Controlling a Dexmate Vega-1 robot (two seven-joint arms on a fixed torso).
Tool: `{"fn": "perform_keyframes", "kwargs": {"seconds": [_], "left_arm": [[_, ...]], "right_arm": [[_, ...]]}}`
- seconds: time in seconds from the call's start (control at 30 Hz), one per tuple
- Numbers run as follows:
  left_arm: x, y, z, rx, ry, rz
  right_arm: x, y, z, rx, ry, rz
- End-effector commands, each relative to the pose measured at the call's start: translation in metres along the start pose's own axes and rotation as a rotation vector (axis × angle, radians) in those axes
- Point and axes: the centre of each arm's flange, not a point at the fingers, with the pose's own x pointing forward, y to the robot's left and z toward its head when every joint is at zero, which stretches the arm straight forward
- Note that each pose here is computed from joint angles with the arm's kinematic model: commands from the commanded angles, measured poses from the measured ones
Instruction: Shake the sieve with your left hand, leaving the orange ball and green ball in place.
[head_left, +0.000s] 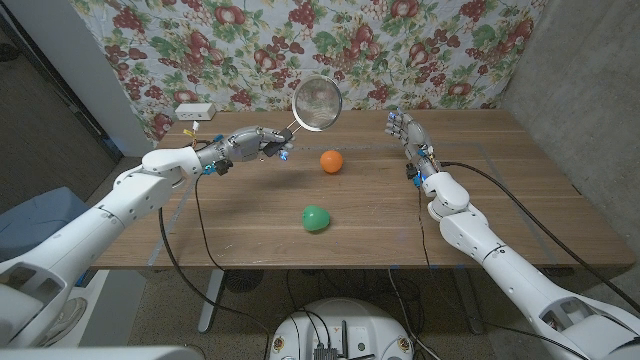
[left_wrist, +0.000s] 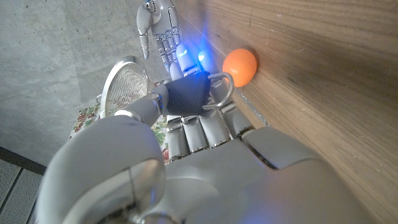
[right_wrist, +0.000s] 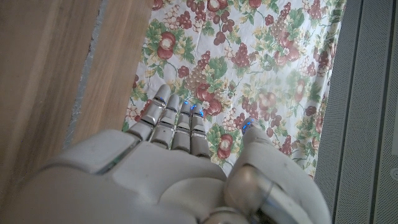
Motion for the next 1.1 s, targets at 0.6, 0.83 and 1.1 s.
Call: {"fn": "perform_keyframes", "kwargs": {"seconds": [0.6, 0.83, 1.1], "left_arm": [[-0.014, 0.003, -0.023, -0.302, 0.291, 0.231], [-0.019, 0.003, -0.027, -0.374, 0.416, 0.262], [-0.022, 0.004, -0.027, -0.408, 0.496, 0.289]], "right_arm": [[0.003, -0.001, -0.001, 0.022, -0.028, -0.026], [0.004, -0.001, -0.002, 0.026, -0.028, -0.033], [0.005, -0.001, -0.002, 0.022, -0.031, -0.034]]}}
